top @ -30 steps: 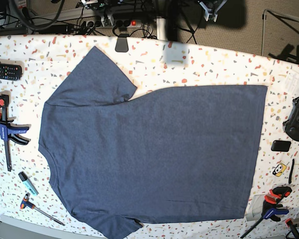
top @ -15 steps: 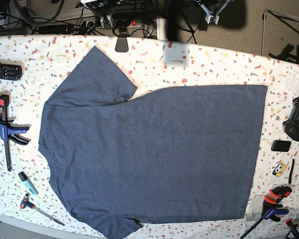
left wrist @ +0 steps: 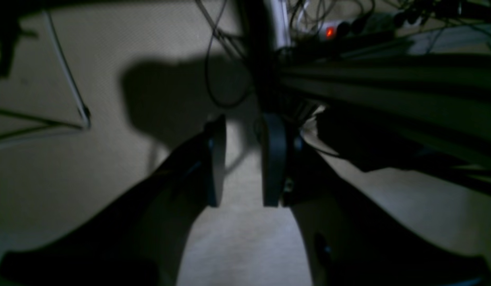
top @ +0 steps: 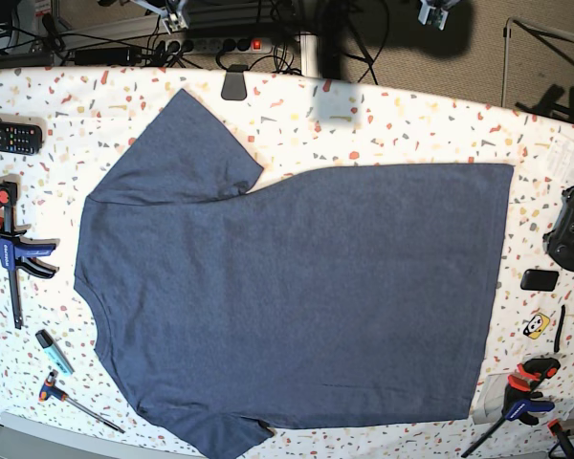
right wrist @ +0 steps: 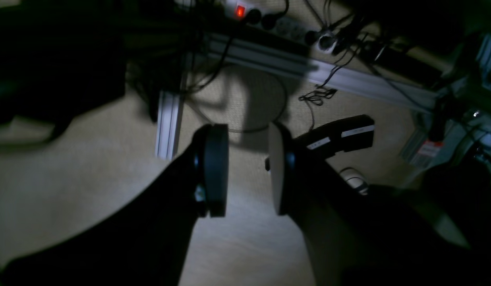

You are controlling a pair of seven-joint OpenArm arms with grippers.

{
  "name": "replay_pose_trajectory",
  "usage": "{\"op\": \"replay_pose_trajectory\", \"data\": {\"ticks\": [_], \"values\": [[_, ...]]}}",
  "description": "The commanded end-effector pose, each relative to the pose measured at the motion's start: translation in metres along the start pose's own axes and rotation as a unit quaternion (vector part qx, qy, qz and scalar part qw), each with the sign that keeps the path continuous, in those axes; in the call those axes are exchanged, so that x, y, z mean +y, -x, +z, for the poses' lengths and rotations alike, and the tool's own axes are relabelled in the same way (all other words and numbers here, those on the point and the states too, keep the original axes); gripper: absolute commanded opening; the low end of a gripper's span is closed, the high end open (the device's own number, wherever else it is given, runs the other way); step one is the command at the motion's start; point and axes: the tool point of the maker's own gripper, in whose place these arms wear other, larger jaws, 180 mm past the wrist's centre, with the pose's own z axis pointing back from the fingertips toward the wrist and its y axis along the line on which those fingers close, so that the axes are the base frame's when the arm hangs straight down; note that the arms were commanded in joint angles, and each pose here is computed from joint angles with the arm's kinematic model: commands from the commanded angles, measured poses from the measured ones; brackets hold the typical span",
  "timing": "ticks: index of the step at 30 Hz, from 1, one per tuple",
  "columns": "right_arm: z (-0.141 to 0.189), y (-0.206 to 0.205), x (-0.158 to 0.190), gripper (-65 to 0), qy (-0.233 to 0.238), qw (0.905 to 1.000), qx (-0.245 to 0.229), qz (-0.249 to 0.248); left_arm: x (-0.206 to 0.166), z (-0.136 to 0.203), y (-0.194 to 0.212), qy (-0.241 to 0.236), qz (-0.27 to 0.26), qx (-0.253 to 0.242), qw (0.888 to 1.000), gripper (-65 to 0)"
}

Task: Fold the T-shirt properly
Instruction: 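Move both arms from rest toward the shirt's shoulders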

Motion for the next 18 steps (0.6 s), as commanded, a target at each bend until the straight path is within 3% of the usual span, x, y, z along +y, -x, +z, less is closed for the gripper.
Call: {"op": "replay_pose_trajectory", "data": {"ticks": [1, 5, 9, 13, 18], "values": [[0.012, 0.005, 0.001, -47.1, -0.009, 0.9999, -0.001, 0.014, 0.008, 0.012, -0.003, -0.008, -0.021, -0.005, 1.0, -49.3], [0.056, 0.009, 0.0, -47.1, -0.029, 0.9961, -0.012, 0.082, 0.016, 0.05, -0.018, -0.018, -0.108, -0.006, 0.994, -49.3], [0.103, 0.005, 0.006, -47.1, -0.051, 0.9865, -0.031, 0.153, 0.018, 0.09, -0.042, -0.018, -0.192, -0.017, 0.981, -49.3], [0.147, -0.016, 0.008, -47.1, -0.049, 0.9737, -0.056, 0.216, 0.019, 0.131, -0.086, -0.032, -0.28, -0.06, 0.958, -49.3], [0.184, -0.057, 0.0, -47.1, 0.0, 0.954, -0.086, 0.287, 0.011, 0.169, -0.146, -0.044, -0.363, -0.123, 0.923, -49.3]]}}
